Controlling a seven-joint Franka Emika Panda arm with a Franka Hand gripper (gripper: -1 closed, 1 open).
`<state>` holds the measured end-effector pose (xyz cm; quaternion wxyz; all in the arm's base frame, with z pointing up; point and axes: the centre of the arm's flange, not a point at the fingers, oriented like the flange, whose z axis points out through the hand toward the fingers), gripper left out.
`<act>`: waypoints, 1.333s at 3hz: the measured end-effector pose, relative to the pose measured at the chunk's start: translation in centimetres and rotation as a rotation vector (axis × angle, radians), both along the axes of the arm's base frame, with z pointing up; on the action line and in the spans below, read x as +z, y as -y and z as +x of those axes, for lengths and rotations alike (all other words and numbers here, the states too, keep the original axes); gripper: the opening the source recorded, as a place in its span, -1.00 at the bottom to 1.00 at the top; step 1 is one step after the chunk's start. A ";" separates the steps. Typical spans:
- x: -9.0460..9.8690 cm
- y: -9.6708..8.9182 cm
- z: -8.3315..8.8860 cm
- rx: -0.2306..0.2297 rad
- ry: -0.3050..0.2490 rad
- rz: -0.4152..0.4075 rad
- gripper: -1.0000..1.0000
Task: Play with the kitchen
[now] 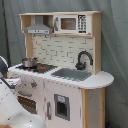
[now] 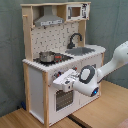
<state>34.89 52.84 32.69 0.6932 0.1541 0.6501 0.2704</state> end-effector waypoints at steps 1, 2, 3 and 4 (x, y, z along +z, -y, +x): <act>-0.6 -0.2 -0.5 0.036 -0.070 0.117 1.00; -1.1 -0.4 -1.0 0.064 -0.130 0.193 1.00; 1.1 0.6 -1.1 0.028 -0.121 0.256 1.00; 0.7 -0.4 -3.9 0.024 -0.109 0.282 1.00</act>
